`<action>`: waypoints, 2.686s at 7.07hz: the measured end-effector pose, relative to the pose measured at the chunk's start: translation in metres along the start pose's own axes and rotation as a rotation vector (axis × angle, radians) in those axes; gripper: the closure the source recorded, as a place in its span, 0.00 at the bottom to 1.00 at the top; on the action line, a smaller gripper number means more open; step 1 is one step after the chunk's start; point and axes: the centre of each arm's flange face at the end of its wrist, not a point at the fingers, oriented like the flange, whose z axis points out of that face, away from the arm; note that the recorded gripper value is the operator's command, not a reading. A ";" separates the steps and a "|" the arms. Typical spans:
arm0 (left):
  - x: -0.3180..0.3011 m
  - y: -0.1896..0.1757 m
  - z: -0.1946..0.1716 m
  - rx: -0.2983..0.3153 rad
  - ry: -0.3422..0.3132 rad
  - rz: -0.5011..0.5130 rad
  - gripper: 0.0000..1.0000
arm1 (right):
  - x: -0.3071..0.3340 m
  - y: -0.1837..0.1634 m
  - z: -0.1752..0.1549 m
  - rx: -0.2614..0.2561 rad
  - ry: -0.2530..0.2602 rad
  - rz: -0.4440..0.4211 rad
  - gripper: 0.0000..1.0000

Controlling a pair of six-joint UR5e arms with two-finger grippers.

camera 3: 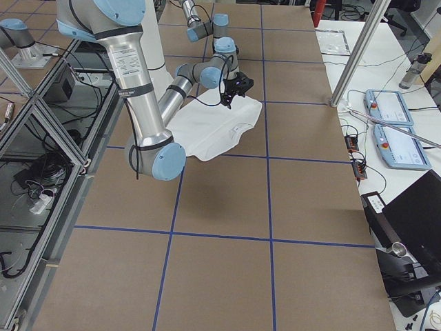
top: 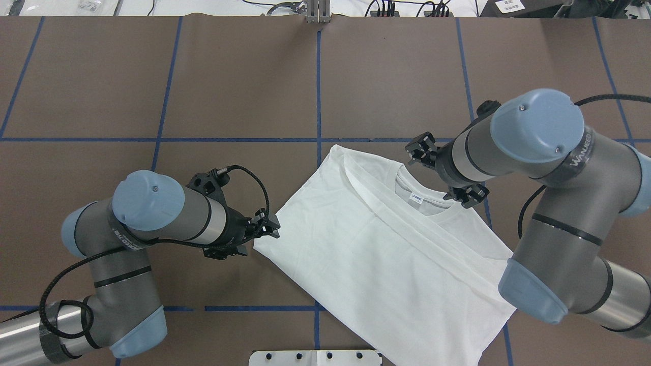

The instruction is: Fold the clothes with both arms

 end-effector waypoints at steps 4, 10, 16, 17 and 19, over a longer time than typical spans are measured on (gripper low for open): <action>-0.001 0.005 0.023 0.016 -0.026 0.010 1.00 | 0.000 -0.023 0.021 0.045 0.038 -0.029 0.00; 0.035 -0.132 -0.005 0.265 -0.021 0.226 1.00 | 0.002 -0.026 0.032 0.049 0.059 -0.017 0.00; 0.165 -0.309 -0.016 0.479 0.079 0.191 0.38 | 0.001 0.012 0.045 0.029 0.023 -0.081 0.00; 0.168 -0.307 -0.024 0.478 0.098 0.202 0.37 | 0.003 0.032 0.055 0.036 0.015 -0.115 0.00; 0.141 -0.298 -0.063 0.439 0.163 0.230 0.35 | 0.014 0.093 0.079 0.039 0.028 -0.235 0.00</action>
